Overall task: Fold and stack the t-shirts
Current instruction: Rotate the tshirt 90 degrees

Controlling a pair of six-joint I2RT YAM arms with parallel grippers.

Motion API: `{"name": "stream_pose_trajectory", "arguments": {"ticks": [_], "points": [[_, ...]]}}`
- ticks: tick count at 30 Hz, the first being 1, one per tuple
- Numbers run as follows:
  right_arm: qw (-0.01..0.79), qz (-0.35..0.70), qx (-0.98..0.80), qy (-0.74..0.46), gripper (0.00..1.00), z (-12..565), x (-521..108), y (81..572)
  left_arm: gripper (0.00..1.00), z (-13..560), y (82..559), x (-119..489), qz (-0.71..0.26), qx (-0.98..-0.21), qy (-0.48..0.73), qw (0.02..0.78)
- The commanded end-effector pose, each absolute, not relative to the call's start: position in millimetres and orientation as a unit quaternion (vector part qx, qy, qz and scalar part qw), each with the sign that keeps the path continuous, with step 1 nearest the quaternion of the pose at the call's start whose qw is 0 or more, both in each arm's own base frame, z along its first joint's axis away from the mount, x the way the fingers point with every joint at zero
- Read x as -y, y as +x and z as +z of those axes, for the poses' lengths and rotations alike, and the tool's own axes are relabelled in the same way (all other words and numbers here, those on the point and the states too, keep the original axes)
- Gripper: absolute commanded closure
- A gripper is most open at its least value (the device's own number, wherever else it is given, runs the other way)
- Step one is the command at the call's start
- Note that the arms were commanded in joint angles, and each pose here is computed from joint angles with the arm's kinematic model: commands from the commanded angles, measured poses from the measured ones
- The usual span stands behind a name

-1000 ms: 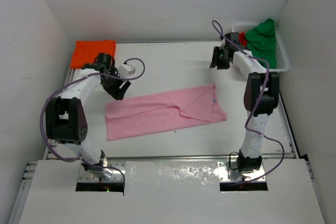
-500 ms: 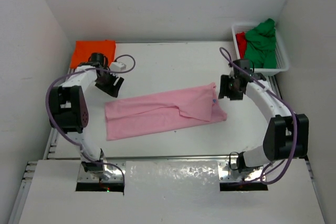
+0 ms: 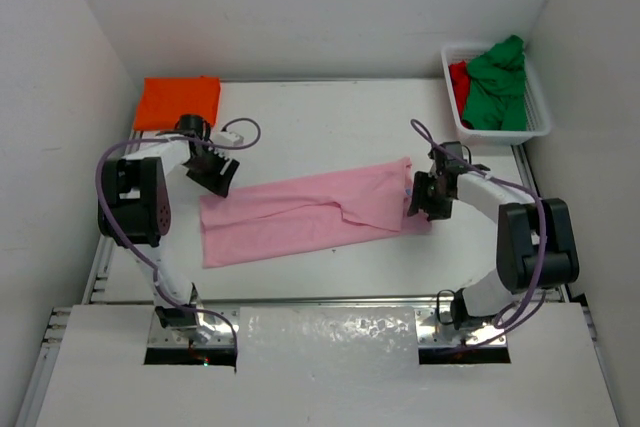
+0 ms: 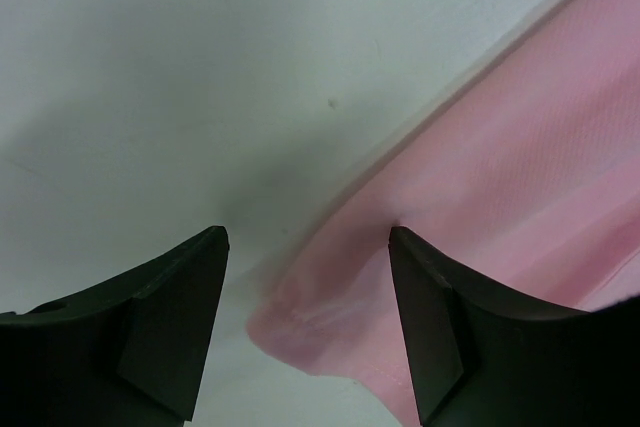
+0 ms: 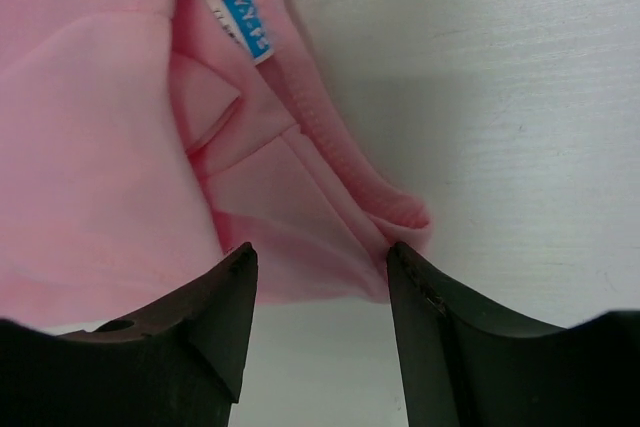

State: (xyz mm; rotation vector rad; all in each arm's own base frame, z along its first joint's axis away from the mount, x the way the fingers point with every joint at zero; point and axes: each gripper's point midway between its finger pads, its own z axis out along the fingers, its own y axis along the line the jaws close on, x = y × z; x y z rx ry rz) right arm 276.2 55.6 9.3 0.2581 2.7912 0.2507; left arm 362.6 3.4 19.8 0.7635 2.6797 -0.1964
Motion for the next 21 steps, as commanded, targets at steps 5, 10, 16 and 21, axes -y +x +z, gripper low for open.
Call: {"name": "stream_pose_trajectory", "arguments": {"ticks": [5,10,16,21], "points": [[0.127,0.048,-0.985,0.105,0.63,-32,-42,288,0.37,15,349,-6,-0.074,-0.943,0.274,0.174],[0.119,0.041,-0.987,0.099,0.75,-40,-44,324,0.34,47,347,3,-0.132,-0.935,0.264,0.198],[0.147,0.036,-0.984,0.091,0.77,-37,-52,423,0.09,83,323,17,-0.242,-0.913,0.273,0.181],[0.226,0.031,-0.969,0.1,0.77,-15,-62,551,0.0,76,305,17,-0.254,-0.919,0.261,0.149]]}}
